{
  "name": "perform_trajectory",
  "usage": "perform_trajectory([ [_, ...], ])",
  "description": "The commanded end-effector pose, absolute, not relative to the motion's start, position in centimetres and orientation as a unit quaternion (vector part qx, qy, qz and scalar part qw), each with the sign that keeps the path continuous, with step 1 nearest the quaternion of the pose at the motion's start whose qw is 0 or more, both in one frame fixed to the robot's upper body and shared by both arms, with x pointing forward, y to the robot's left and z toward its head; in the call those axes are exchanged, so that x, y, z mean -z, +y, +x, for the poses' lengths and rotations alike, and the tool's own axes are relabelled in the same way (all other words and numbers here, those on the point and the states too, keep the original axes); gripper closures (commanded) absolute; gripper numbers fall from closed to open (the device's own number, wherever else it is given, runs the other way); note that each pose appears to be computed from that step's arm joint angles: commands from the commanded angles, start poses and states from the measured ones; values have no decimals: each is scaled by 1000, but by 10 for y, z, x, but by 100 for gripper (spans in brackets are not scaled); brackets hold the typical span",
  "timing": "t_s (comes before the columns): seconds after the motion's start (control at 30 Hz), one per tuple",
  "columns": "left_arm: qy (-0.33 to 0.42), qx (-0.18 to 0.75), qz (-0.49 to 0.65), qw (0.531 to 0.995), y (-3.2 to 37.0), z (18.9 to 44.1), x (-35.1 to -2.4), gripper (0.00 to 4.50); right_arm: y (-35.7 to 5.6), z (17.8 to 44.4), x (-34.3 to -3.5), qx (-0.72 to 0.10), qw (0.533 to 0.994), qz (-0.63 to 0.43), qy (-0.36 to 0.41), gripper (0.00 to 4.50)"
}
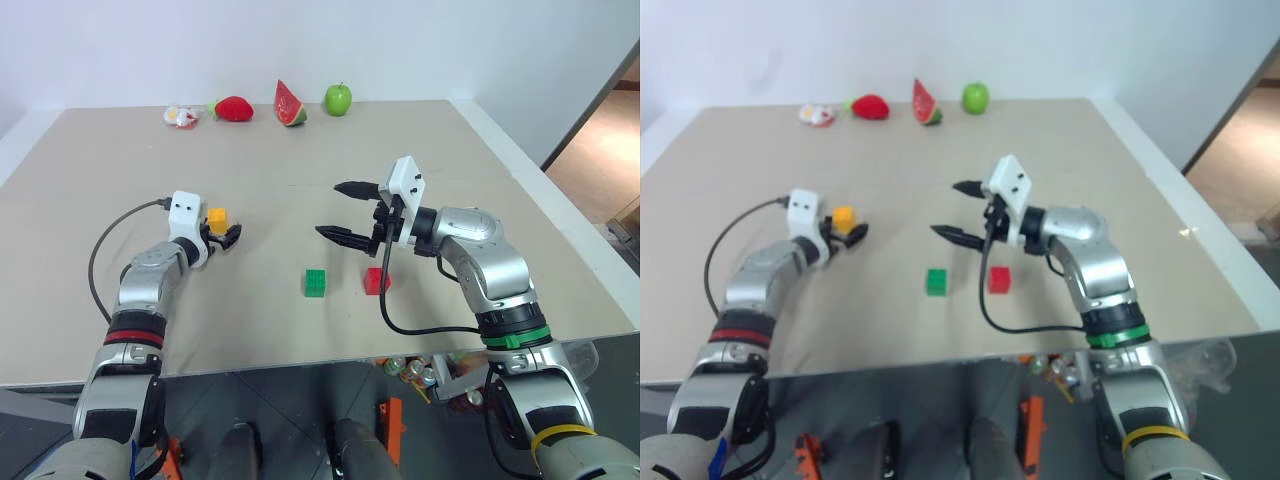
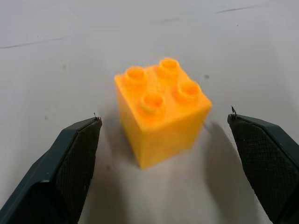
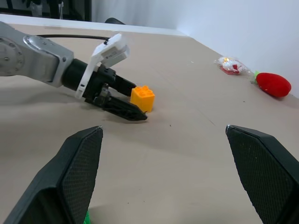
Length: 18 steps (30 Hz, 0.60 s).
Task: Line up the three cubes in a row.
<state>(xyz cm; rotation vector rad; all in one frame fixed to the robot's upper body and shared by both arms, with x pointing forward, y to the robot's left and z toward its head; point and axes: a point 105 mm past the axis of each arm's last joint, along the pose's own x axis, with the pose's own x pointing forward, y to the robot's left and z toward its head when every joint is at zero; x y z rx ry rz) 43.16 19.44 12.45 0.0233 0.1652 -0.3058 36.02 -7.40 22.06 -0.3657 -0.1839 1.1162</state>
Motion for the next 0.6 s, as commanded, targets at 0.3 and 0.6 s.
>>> perform_trajectory([
  [0.3,58,145,2,988,184,443,-141,92,-81,363,-239,-510,833,-179,-116,13],
  [0.6,62,124,9,990,189,445,-140,311,-86,363,-235,-505,837,-179,-106,13],
])
